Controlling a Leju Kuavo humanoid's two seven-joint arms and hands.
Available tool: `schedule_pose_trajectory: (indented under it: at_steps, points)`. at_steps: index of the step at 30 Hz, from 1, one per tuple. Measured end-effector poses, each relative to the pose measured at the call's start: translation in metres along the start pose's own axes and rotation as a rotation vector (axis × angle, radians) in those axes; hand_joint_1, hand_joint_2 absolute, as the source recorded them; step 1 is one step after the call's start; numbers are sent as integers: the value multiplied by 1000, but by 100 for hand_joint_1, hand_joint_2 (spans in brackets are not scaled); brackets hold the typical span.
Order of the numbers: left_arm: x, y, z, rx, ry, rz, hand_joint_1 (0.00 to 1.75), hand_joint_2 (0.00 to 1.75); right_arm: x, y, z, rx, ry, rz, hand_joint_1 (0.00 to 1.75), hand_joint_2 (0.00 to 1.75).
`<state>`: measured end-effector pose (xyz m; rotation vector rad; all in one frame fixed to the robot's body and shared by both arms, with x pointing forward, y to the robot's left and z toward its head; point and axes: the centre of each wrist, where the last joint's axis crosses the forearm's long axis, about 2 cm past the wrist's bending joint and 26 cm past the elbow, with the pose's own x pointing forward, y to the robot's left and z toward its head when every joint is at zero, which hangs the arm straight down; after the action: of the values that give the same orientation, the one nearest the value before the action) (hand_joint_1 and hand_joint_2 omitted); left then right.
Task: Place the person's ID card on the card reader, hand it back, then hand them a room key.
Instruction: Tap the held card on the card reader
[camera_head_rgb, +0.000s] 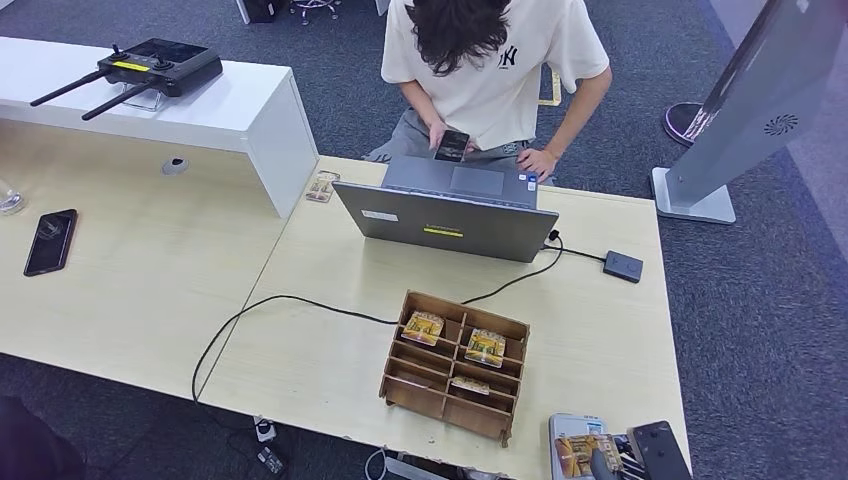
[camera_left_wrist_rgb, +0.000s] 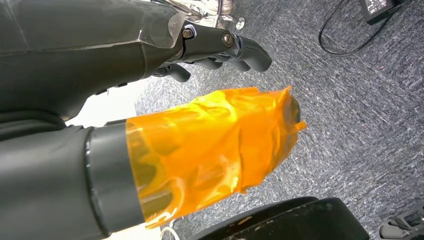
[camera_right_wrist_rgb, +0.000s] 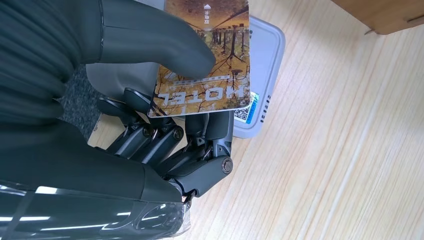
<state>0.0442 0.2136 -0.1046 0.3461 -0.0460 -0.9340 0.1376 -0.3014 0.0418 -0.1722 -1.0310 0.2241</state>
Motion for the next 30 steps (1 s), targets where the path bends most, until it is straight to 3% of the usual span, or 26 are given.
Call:
schedule_pose_trajectory:
  at_steps: [30]
  points:
    - [0,0,0,-9,12,3,0,0,1,0,-2,-6,6,8,175,175]
